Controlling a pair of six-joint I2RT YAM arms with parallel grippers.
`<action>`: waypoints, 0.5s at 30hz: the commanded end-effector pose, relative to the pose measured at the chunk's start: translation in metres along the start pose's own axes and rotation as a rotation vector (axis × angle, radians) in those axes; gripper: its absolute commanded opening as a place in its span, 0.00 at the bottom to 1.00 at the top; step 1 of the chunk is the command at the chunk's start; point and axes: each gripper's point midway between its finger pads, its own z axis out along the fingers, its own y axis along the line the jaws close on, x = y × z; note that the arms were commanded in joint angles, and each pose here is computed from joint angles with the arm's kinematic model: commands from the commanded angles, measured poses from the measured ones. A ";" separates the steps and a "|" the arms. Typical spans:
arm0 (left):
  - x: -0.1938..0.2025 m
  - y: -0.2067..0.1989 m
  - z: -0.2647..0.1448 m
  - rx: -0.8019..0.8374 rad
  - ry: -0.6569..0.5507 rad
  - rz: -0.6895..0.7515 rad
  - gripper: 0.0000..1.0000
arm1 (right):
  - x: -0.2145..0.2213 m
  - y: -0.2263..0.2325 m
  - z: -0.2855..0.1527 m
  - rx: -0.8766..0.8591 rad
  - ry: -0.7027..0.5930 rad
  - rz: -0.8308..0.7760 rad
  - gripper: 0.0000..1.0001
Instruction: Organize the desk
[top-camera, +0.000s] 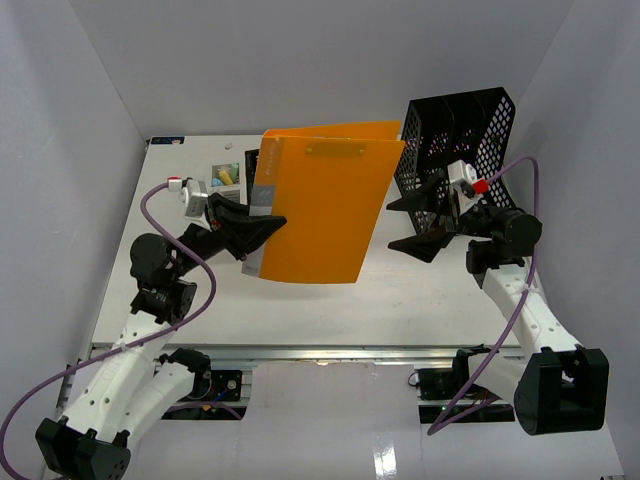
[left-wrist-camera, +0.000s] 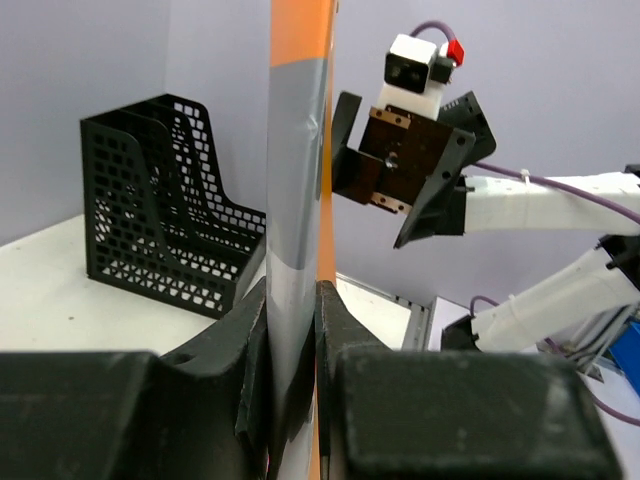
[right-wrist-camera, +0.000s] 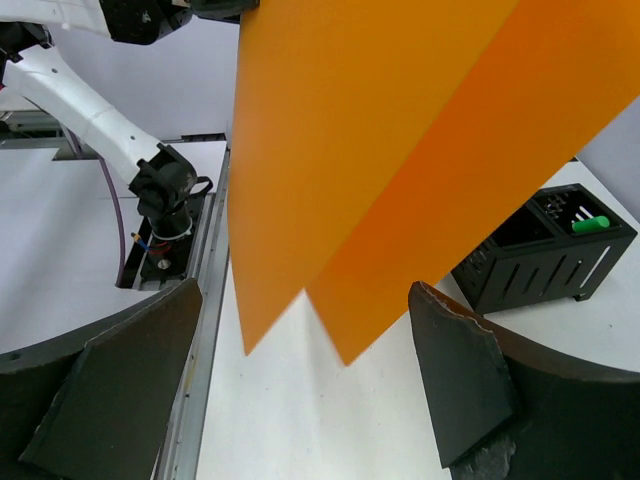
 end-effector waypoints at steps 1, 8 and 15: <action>-0.035 0.003 0.003 -0.064 -0.097 0.060 0.00 | -0.014 0.003 0.002 -0.010 -0.003 -0.096 0.90; -0.030 -0.005 0.006 0.006 -0.084 0.044 0.00 | -0.022 -0.015 0.004 0.079 -0.051 -0.044 0.90; -0.027 -0.015 0.005 0.059 -0.071 0.034 0.00 | -0.022 -0.040 0.006 0.158 -0.065 0.008 0.90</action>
